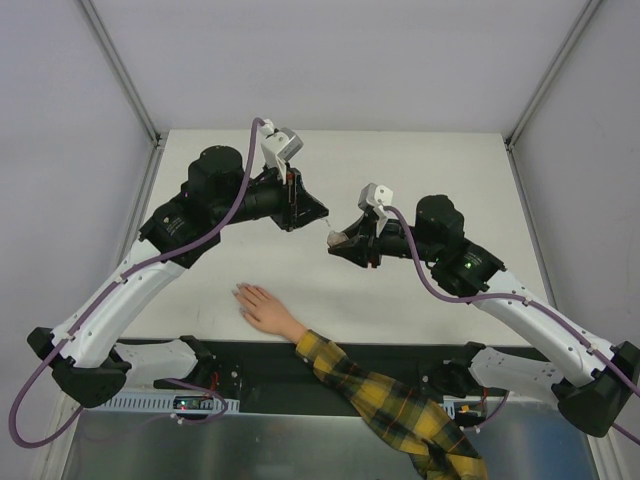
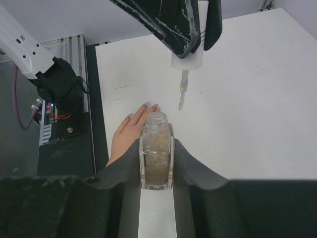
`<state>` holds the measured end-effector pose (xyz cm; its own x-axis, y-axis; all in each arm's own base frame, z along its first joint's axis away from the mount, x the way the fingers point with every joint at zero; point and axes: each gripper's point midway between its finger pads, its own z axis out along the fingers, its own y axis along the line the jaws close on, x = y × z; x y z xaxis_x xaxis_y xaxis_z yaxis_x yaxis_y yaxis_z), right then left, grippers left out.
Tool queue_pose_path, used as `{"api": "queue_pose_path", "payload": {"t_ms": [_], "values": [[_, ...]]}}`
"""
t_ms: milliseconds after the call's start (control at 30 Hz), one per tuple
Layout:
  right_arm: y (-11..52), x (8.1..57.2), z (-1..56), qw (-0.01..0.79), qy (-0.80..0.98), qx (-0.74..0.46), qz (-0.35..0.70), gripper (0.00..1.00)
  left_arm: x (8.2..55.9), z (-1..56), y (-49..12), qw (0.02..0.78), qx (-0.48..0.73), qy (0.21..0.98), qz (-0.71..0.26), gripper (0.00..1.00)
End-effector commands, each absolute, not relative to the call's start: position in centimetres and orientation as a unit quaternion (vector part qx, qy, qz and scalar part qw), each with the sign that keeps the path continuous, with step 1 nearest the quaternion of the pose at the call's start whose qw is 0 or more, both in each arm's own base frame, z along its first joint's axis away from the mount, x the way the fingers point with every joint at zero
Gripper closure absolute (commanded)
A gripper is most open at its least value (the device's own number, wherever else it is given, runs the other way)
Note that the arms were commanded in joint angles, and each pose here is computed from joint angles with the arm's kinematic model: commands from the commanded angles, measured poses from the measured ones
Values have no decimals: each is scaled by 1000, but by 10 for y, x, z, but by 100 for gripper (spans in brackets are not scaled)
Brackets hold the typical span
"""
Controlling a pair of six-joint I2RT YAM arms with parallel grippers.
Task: Paint the nails
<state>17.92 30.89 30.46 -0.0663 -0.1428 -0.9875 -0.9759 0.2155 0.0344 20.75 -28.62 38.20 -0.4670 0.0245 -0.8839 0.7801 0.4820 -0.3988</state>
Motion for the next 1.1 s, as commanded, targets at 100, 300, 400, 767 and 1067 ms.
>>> {"api": "queue_pose_path", "payload": {"t_ms": [100, 300, 400, 767, 1067], "values": [[308, 182, 335, 549, 562, -463, 410, 99, 203, 399, -293, 457, 269, 719, -448, 100], [308, 183, 334, 550, 562, -463, 409, 99, 202, 395, -294, 455, 270, 721, -447, 100], [307, 185, 335, 553, 563, -461, 406, 100, 202, 396, -294, 455, 270, 721, -448, 100], [306, 187, 335, 557, 566, -456, 402, 100, 199, 394, -294, 451, 270, 722, -450, 100], [306, 186, 338, 561, 561, -456, 404, 100, 198, 389, -298, 443, 268, 725, -454, 100]]}}
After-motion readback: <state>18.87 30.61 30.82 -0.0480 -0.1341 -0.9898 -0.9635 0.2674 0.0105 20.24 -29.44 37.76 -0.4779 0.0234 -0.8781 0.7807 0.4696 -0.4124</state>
